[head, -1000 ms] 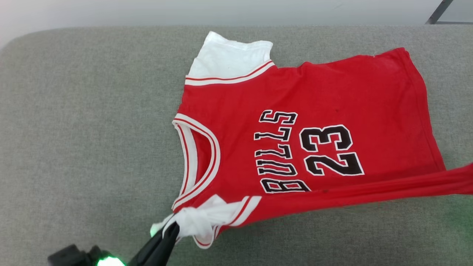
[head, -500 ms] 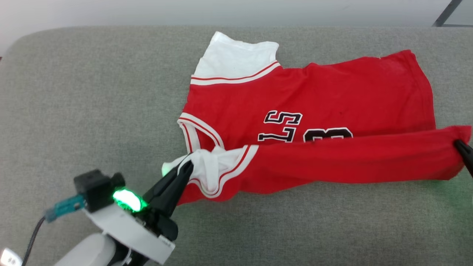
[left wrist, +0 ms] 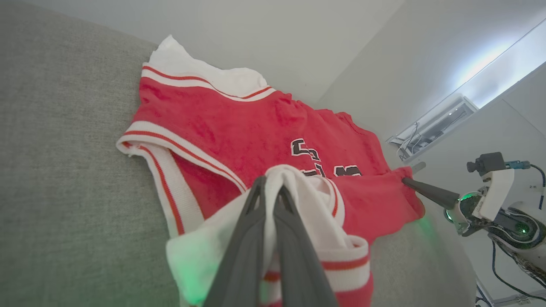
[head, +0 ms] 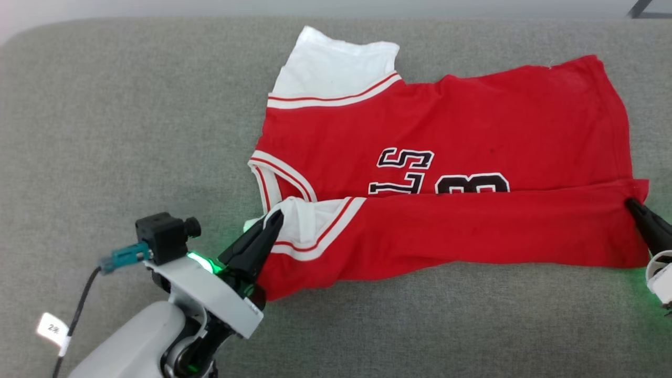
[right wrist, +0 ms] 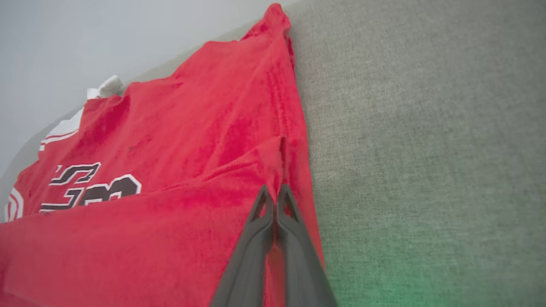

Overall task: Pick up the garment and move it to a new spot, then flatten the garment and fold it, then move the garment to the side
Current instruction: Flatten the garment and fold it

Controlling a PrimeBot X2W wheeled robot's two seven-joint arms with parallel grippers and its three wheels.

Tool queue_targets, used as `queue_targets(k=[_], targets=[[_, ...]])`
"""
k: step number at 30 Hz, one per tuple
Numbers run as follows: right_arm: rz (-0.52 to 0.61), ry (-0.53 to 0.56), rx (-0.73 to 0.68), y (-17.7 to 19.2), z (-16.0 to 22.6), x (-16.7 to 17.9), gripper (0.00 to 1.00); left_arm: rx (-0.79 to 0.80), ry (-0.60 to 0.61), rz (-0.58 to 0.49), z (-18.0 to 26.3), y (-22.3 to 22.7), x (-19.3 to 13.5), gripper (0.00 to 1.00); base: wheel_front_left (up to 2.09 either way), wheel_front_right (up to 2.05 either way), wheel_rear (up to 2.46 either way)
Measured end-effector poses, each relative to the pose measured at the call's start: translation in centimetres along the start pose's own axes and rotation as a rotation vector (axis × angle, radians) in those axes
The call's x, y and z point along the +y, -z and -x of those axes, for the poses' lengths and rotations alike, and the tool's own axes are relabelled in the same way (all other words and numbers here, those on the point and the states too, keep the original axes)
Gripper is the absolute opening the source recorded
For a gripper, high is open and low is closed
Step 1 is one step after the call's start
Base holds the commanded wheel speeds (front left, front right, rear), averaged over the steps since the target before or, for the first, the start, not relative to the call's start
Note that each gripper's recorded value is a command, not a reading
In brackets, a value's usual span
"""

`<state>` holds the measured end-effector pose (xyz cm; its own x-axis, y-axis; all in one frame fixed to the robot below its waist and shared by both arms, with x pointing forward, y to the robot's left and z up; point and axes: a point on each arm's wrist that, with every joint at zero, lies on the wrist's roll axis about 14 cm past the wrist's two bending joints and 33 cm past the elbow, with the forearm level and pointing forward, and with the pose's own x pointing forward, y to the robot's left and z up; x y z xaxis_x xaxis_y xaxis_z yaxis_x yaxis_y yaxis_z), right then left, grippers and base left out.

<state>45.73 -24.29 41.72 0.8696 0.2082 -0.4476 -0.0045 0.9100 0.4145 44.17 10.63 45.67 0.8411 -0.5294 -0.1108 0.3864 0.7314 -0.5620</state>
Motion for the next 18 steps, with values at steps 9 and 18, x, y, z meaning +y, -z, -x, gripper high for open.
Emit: queue_targets(k=[9,18], targets=[[0.013,0.028,0.02,1.2,-1.0,-0.8,0.0,0.059,-0.051,-0.012,-0.6,2.2,1.9,0.31,0.0,0.0,0.0],[0.03,-0.001,-0.046,-0.1,-0.9,0.4,1.0,0.101,-0.051,-0.135,-0.1,1.0,3.1,1.0,0.0,0.0,0.0]])
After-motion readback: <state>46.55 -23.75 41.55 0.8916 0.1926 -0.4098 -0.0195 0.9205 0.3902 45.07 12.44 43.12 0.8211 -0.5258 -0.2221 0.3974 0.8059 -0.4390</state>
